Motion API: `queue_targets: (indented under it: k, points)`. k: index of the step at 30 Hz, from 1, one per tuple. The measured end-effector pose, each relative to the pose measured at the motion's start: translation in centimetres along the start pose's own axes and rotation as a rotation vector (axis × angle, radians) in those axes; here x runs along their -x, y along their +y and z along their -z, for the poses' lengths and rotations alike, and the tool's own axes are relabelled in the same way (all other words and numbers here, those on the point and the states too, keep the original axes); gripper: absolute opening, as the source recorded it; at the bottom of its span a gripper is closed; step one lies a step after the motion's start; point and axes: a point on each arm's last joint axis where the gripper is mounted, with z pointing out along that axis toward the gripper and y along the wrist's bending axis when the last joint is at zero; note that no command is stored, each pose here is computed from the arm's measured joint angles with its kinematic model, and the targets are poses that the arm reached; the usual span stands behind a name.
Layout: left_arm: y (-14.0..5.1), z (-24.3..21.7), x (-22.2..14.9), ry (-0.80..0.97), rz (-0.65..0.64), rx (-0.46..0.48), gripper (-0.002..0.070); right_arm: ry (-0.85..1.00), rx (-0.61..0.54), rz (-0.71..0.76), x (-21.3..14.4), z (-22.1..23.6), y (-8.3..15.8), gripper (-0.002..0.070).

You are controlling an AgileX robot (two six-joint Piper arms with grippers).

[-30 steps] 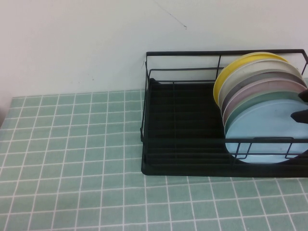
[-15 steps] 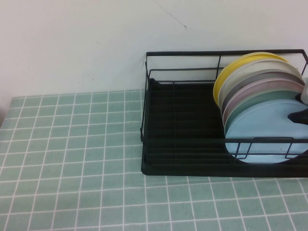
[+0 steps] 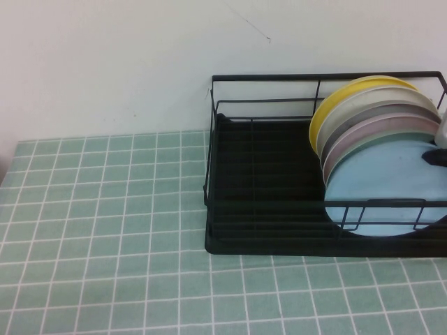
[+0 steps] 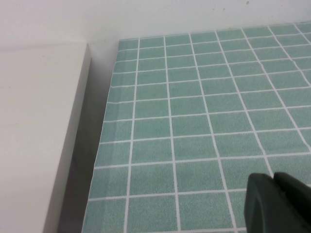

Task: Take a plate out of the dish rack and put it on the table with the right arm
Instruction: Grasp the plate from the shelf, then place the plate from the table

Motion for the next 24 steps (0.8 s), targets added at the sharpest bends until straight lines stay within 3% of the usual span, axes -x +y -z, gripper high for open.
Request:
queue_targets:
  k: [2, 6, 14, 20, 24]
  points:
    - [0.0, 0.0, 0.0, 0.0, 0.0, 0.0, -0.0004, 0.0, -0.007, 0.015, 0.0, 0.1, -0.1, 0.0086]
    - [0.0, 0.0, 0.0, 0.0, 0.0, 0.0, -0.0004, -0.014, -0.033, 0.018, 0.7, 1.5, 0.0, 0.0085]
    - [0.0, 0.0, 0.0, 0.0, 0.0, 0.0, -0.0004, -0.028, -0.178, 0.014, 3.2, 8.5, 0.9, 0.0083]
    - [0.0, 0.0, 0.0, 0.0, 0.0, 0.0, -0.0004, -0.136, -0.314, -0.132, 5.3, 16.1, 3.6, 0.0078]
    - [0.0, 0.0, 0.0, 0.0, 0.0, 0.0, -0.0004, -0.202, -0.314, -0.269, 5.9, 19.9, 6.4, 0.0077]
